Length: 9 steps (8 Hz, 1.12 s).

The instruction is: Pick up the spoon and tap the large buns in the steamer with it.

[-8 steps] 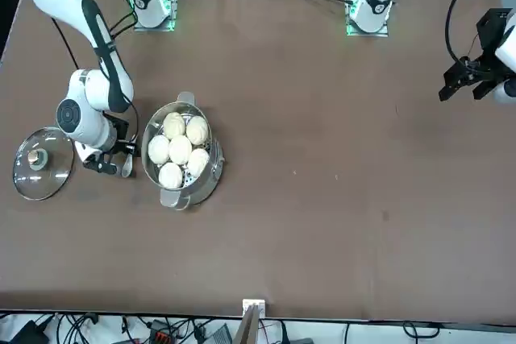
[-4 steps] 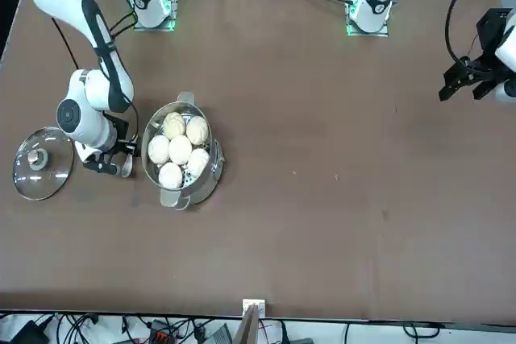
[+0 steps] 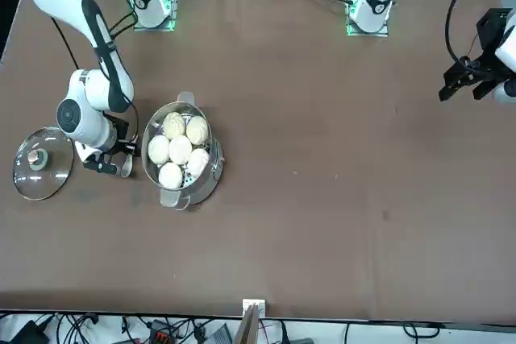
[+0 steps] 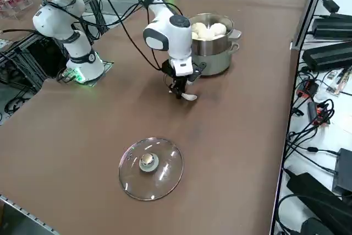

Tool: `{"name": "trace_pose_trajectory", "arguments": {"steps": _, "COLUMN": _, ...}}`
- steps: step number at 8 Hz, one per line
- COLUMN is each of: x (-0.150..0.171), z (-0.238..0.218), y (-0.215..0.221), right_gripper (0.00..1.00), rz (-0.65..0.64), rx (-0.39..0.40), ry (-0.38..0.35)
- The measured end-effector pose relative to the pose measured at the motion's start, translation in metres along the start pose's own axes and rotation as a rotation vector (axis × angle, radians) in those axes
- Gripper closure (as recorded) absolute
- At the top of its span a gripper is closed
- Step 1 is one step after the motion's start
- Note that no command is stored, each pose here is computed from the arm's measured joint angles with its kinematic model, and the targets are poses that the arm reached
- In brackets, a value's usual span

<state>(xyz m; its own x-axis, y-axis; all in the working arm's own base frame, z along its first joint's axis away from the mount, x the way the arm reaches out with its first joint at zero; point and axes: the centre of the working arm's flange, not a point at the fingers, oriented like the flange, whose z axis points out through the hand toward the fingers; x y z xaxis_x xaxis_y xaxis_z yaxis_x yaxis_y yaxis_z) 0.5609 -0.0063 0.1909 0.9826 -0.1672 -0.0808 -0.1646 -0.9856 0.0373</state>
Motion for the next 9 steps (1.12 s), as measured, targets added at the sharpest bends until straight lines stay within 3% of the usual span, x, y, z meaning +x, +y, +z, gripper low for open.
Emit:
{"name": "trace_pose_trajectory", "arguments": {"steps": 6, "x": 0.006, "z": -0.017, "y": 0.004, "right_gripper": 0.81, "rz": 0.009, "rx": 0.003, "ry": 0.021}}
{"name": "trace_pose_trajectory", "arguments": {"steps": 9, "x": 0.018, "z": -0.115, "y": -0.001, "right_gripper": 0.81, "rz": 0.002, "rx": 0.004, "ry": -0.02}}
